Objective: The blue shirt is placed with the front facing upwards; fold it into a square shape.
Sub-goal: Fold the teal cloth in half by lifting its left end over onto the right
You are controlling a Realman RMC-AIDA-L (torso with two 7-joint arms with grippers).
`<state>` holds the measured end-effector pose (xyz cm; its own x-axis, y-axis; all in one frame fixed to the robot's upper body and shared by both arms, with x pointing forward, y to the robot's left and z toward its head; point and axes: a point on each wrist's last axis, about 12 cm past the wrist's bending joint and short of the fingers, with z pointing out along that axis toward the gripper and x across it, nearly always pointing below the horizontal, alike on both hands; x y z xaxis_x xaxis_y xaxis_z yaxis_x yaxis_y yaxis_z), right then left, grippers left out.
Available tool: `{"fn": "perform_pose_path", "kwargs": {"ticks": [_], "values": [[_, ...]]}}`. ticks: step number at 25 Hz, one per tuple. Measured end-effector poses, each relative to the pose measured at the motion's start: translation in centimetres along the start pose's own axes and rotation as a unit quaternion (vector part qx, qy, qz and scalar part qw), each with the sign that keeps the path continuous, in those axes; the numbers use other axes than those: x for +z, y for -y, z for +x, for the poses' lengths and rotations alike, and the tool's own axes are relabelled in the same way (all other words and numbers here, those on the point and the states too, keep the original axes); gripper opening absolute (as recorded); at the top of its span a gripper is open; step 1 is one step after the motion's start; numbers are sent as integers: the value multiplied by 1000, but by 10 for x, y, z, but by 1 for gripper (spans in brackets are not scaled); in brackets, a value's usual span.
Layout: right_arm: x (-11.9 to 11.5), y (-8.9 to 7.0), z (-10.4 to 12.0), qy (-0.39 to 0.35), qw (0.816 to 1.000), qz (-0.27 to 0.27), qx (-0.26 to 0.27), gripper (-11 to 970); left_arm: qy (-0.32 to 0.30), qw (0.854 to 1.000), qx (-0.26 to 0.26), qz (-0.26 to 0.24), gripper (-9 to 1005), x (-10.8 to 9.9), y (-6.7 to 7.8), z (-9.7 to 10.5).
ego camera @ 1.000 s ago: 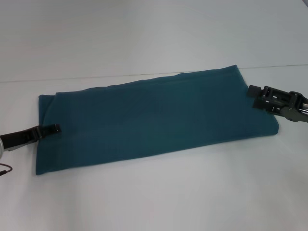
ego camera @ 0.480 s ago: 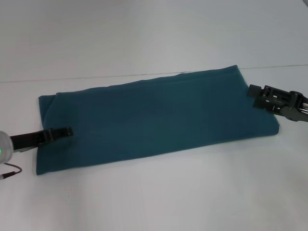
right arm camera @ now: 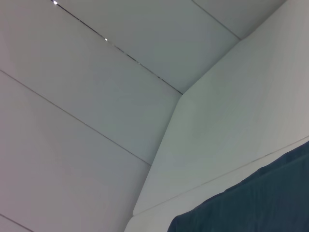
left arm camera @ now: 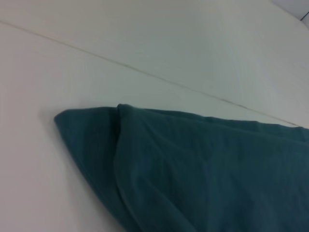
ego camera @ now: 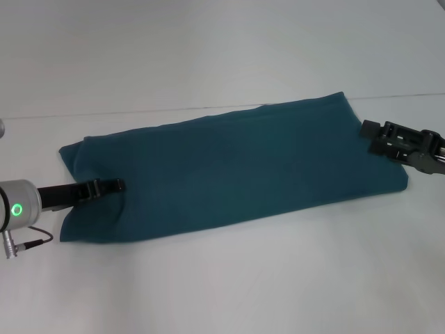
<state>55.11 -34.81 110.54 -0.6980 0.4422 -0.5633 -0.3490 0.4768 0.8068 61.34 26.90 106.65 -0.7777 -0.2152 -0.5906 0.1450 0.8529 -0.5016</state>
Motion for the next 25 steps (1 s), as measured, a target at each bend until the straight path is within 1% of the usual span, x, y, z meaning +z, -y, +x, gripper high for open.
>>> {"fn": "perform_pose_path", "kwargs": {"ticks": [1, 6, 17, 22, 25], "values": [[0, 0, 0, 0, 1000, 0, 0, 867, 1, 1000, 0, 1, 793, 0, 1, -1], [0, 0, 1, 0, 1000, 0, 0, 866, 3, 1000, 6, 5, 557, 0, 5, -5], [0, 0, 1, 0, 1000, 0, 0, 863, 2, 1000, 12, 4, 311, 0, 5, -6], [-1, 1, 1, 3, 1000, 0, 5, 862, 5, 1000, 15, 12, 116, -4, 6, -9], [-2, 2, 1, 6, 1000, 0, 7, 861, 8, 1000, 15, 24, 100, -11, 6, -11]]}}
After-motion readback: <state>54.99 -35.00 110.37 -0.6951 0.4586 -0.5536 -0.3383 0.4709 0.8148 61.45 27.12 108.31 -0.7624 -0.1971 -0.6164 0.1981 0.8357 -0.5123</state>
